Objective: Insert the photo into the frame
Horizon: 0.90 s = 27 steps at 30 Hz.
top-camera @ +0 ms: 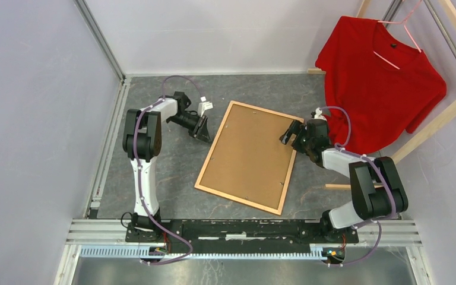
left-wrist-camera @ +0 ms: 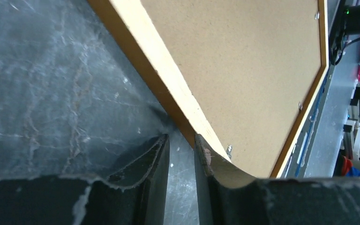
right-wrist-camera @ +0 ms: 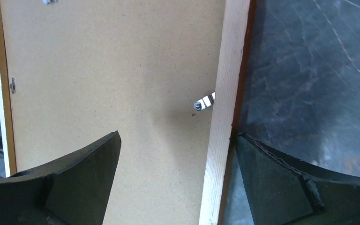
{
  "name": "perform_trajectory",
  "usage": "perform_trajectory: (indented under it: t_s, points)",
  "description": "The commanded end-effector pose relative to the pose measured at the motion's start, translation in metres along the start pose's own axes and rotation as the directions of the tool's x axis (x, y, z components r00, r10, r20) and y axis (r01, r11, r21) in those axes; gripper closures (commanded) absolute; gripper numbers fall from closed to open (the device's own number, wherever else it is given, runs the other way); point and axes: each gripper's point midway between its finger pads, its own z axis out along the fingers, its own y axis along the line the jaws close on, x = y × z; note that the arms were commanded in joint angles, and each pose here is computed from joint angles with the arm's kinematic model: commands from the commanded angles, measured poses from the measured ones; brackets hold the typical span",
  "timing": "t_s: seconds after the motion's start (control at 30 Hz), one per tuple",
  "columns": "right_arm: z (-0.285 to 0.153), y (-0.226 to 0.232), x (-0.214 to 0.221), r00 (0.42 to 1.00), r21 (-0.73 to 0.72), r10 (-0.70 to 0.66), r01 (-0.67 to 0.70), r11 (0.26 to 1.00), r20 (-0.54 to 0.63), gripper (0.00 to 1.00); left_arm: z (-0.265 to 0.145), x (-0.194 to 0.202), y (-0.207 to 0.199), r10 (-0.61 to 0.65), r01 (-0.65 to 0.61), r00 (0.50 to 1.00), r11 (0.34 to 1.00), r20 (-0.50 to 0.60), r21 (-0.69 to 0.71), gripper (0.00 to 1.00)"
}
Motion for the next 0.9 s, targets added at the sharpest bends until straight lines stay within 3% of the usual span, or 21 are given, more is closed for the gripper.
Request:
perform_trajectory:
  t_s: [0.0,0.2,0.4,0.53,0.67,0.87]
  points:
    - [0.012,0.058,-0.017,1.0,-0.178,-0.013,0.014,0.984,0.004,0.02,-0.005,0.013,-0.01,0.032,-0.032,0.999,0.999,-0.016,-0.015,0.67]
    - [0.028,0.107,-0.014,0.994,-0.245,-0.096,0.084,0.966,-0.041,0.02,-0.012,0.052,-0.037,0.072,-0.067,0.992,0.997,-0.099,0.048,0.72]
    - [0.034,0.108,-0.012,0.991,-0.21,-0.121,0.107,0.972,-0.057,0.02,-0.025,0.096,-0.075,0.119,-0.095,0.98,0.984,-0.162,0.149,0.71]
    - [0.034,0.097,-0.023,0.988,-0.125,-0.153,0.148,0.981,-0.036,0.02,-0.044,0.101,-0.073,0.083,-0.065,0.989,0.987,-0.125,0.146,0.64]
    - [0.017,0.107,-0.051,0.985,-0.109,-0.154,0.162,0.981,0.083,0.03,-0.07,0.08,-0.05,-0.034,0.033,0.999,0.993,0.01,0.11,0.5]
    - [0.0,0.173,-0.046,0.974,-0.26,-0.182,0.212,0.942,0.137,0.08,-0.066,0.056,-0.024,-0.159,0.15,0.981,0.984,0.109,0.094,0.48]
